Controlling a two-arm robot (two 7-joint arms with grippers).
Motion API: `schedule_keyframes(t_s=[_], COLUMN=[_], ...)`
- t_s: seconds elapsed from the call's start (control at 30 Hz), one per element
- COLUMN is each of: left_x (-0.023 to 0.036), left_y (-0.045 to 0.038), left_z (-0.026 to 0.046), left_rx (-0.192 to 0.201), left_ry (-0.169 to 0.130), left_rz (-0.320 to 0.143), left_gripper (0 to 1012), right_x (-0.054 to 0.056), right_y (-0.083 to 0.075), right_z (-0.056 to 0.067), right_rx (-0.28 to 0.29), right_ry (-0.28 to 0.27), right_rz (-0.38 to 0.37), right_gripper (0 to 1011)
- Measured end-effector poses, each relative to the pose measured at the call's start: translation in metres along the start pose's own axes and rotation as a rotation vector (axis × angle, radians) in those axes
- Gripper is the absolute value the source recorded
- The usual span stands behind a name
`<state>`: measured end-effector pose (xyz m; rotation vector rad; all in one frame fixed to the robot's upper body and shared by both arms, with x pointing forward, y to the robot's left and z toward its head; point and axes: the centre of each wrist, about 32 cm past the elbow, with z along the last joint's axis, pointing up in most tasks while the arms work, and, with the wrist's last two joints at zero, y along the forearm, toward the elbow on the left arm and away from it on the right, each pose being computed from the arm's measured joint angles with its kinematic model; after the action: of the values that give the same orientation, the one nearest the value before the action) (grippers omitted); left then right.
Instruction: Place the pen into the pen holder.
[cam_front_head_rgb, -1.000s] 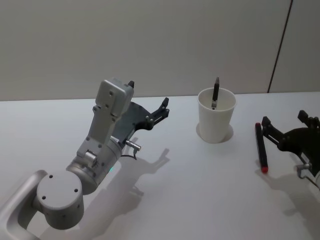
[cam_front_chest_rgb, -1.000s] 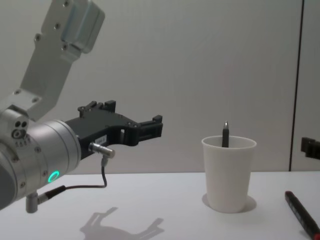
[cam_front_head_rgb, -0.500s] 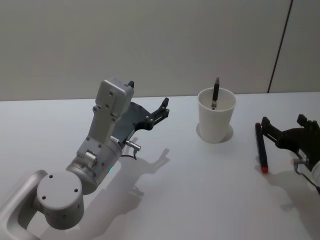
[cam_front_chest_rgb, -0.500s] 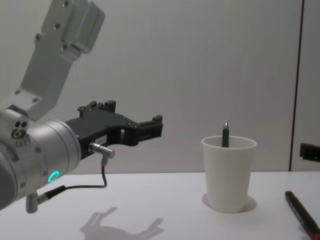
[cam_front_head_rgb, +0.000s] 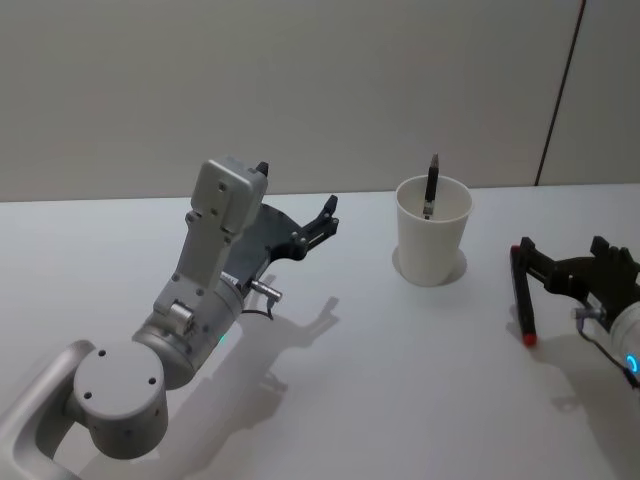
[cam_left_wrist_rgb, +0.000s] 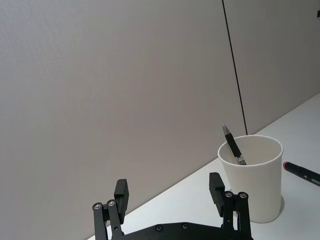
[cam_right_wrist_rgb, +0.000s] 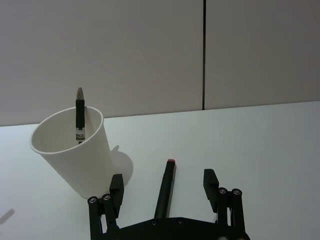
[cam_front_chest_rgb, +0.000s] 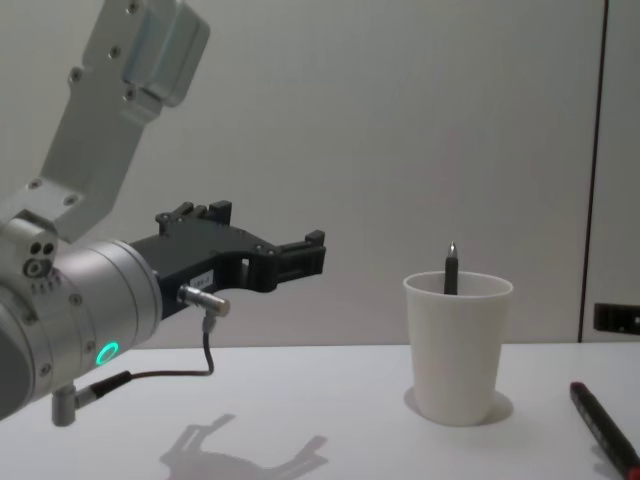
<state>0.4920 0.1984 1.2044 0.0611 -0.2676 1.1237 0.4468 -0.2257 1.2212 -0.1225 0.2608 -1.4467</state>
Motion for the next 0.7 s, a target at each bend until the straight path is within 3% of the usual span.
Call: schedule_keyframes(t_s=[0.7], left_x=[0.0], left_y=[0.0], left_z=[0.0], left_rx=[0.0], left_ry=[0.0], left_rz=[0.0], left_gripper=[1001], right_x=[-0.013], right_y=[0.02], right_z=[0.008], right_rx=[-0.063], right_ry=[-0.042], right_rz=[-0.089], right_gripper=[1002])
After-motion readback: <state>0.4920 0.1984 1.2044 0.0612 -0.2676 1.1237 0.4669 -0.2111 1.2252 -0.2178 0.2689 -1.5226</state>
